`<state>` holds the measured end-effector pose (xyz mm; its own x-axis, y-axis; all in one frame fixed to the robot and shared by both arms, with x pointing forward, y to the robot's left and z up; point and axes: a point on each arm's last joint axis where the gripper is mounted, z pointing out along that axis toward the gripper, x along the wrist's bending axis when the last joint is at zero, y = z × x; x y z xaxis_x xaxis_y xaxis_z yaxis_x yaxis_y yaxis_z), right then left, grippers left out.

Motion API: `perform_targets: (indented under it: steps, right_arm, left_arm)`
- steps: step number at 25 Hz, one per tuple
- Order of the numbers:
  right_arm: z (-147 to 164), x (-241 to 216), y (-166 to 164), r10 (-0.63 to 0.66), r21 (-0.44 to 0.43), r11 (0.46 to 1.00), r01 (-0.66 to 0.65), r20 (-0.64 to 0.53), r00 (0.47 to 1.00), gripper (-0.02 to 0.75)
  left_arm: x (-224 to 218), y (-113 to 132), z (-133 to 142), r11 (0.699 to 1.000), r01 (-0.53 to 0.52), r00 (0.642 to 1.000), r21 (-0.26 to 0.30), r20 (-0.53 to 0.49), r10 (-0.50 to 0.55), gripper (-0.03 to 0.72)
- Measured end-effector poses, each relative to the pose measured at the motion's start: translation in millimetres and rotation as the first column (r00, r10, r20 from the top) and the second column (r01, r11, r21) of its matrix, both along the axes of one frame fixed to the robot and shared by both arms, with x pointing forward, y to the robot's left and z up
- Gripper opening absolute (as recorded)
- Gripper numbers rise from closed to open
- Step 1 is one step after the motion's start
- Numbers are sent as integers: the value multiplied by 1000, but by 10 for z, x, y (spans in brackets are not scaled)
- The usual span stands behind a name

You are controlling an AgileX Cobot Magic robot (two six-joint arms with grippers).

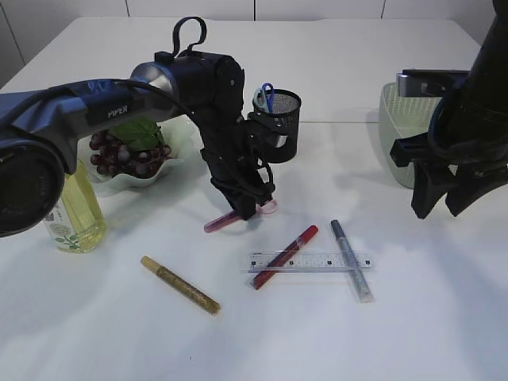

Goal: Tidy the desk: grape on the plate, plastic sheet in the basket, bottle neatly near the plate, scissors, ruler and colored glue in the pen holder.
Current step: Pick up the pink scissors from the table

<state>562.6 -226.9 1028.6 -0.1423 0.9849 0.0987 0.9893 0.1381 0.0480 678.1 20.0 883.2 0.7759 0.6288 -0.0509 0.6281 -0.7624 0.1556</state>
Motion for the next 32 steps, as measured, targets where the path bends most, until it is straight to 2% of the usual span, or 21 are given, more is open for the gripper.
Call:
perform_targets:
  steps: [6, 12, 18, 26, 32]
  right_arm:
    - [1, -2, 10, -4, 11, 1000, 4, -2, 1000, 365]
    - [2, -2, 12, -4, 14, 1000, 4, -3, 1000, 365]
    - [2, -3, 17, -6, 19, 1000, 6, -4, 1000, 365]
    - [2, -3, 18, -6, 20, 1000, 6, -4, 1000, 364]
    - [2, -3, 18, -6, 20, 1000, 6, -4, 1000, 365]
  left_arm:
    - [43, 57, 23, 985, -174, 985, -5, -20, 174, 131]
    - [120, 119, 53, 959, -282, 959, -11, -23, 282, 131]
    - [129, 138, 53, 949, -314, 949, -11, -31, 314, 131]
    - [109, 106, 197, 942, -330, 944, -58, -48, 327, 131]
    - [107, 103, 274, 938, -340, 940, -72, -44, 337, 131]
